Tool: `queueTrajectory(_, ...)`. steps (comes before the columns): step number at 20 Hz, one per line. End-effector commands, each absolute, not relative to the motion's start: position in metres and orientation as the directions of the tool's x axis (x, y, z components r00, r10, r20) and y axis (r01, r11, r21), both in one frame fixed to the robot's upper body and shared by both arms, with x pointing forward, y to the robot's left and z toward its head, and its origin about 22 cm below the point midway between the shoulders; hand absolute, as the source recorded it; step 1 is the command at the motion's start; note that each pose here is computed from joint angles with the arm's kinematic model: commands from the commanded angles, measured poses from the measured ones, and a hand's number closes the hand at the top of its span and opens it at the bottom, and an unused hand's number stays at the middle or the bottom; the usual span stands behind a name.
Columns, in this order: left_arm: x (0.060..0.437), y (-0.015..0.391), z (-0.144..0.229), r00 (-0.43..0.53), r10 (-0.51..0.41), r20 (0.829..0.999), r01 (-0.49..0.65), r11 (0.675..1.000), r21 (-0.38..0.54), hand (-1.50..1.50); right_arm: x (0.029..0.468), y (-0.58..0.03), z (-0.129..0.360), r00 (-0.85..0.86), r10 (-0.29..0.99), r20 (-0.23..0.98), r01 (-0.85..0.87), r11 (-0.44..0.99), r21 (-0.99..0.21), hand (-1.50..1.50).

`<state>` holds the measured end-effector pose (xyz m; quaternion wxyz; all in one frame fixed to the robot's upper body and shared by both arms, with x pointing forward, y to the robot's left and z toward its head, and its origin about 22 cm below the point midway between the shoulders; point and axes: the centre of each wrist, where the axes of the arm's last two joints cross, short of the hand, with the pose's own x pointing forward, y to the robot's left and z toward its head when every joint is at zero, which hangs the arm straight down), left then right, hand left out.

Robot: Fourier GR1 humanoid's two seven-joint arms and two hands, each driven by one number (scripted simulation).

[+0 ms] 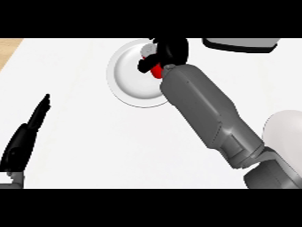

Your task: Pick the can from the plate and place it in the plate

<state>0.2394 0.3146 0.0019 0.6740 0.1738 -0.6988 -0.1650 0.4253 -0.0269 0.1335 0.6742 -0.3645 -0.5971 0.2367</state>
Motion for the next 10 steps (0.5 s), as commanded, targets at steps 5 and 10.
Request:
queueTrajectory(5,0.25,0.315,0.012,-0.038,-0.477,0.878,-0.017,0.879,0.477,0.0,0.427,-0.033,0.11,0.191,0.687,0.701,0.192,0.674,-0.714,-1.5)
queueTrajectory(10,0.241,0.317,0.001,-0.017,-0.477,0.879,-0.031,0.878,0.477,0.0,0.425,-0.029,0.127,0.061,0.542,0.838,0.375,0.766,-0.522,-1.5)
